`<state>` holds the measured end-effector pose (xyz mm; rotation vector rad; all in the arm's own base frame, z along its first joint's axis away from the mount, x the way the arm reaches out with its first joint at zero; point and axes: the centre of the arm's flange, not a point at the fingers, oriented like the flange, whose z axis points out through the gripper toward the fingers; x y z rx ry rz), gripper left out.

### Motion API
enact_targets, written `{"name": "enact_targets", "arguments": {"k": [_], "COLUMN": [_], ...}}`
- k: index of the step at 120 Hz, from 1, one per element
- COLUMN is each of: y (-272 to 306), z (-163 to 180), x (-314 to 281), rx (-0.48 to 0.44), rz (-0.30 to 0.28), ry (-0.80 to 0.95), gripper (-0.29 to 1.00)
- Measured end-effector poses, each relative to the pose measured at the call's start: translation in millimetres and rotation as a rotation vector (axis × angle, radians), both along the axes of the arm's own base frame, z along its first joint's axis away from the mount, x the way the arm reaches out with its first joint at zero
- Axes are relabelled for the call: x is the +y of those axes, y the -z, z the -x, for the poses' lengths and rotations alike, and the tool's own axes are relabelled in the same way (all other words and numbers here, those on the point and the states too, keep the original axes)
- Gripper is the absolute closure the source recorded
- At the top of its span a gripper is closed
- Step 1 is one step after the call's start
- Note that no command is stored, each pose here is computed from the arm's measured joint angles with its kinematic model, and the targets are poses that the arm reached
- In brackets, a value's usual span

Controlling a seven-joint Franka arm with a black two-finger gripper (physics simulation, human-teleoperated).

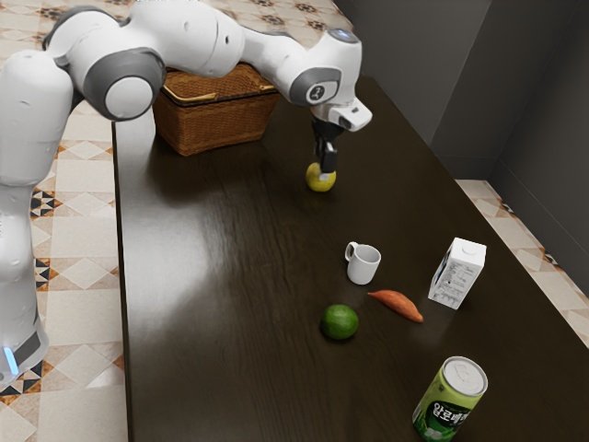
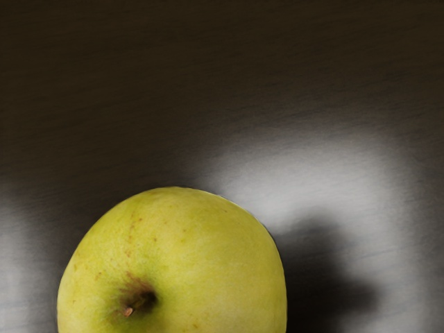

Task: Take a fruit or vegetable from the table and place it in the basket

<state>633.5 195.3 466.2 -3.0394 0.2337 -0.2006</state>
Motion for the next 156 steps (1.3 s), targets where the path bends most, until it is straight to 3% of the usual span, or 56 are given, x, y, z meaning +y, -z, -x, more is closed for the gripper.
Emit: {"name": "enact_targets", "arguments": {"k": [60,100,156], "y": [38.7,44.6,44.0], "z": [-17.2,-12.5,-13.6], "x": [21.0,24.4,19.5], "rx": [-0.066,-0.029,-0.012], "rz": [-0.006,0.007,-0.003], "ry": [0.012,0.020,0.039], "gripper": [0.02,0.03,0.29]}}
